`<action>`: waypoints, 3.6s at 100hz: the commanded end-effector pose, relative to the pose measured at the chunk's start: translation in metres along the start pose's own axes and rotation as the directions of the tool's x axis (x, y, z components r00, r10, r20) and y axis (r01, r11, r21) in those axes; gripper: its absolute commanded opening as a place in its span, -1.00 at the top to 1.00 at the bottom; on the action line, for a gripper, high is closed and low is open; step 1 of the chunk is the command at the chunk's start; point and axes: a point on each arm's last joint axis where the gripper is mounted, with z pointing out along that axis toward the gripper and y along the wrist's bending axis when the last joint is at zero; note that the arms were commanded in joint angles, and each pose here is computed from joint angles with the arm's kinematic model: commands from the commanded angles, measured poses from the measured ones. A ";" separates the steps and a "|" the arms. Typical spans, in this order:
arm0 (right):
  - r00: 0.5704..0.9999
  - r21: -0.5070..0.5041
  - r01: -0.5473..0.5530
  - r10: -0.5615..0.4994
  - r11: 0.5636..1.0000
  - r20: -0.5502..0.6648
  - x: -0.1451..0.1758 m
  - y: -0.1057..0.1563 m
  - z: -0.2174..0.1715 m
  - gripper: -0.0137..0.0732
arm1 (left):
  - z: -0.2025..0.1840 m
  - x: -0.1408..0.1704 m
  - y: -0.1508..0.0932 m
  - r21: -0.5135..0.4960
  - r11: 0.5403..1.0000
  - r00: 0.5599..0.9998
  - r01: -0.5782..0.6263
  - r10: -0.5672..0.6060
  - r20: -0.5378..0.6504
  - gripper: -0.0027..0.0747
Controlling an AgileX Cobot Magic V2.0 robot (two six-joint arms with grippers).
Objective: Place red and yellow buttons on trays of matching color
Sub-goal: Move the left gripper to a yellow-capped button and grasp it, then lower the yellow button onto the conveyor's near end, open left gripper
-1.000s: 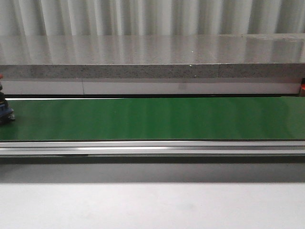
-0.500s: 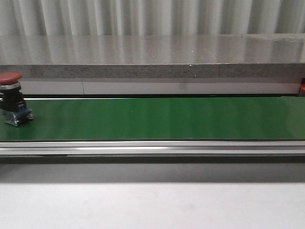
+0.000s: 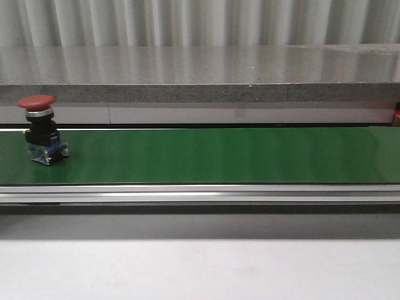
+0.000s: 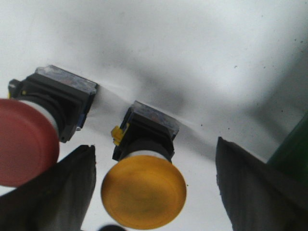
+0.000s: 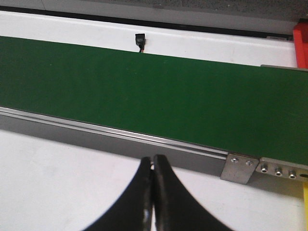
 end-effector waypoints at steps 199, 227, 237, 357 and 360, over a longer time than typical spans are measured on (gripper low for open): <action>0.997 -0.010 0.006 -0.005 1.000 0.082 -0.013 0.002 -0.003 0.84 | -0.104 0.011 -0.125 0.064 0.922 0.884 -0.382 0.344 0.316 -0.40; 0.997 -0.010 0.006 -0.005 1.000 0.082 -0.013 0.002 -0.003 0.84 | -0.155 0.048 -0.150 0.076 0.862 0.742 -0.502 0.384 0.550 0.17; 0.997 -0.010 0.006 -0.005 1.000 0.082 -0.013 0.002 -0.003 0.84 | -0.166 0.069 -0.154 0.080 0.835 0.683 -0.544 0.386 0.619 0.76; 0.996 -0.006 0.045 -0.046 0.999 -0.074 -0.107 0.015 0.043 0.83 | -0.137 0.219 -0.061 0.108 0.798 0.440 -0.593 0.209 0.873 0.98; 0.993 -0.014 0.051 -0.052 0.999 -0.102 -0.113 0.018 0.048 0.81 | -0.137 0.219 -0.061 0.108 0.798 0.443 -0.593 0.211 0.871 0.98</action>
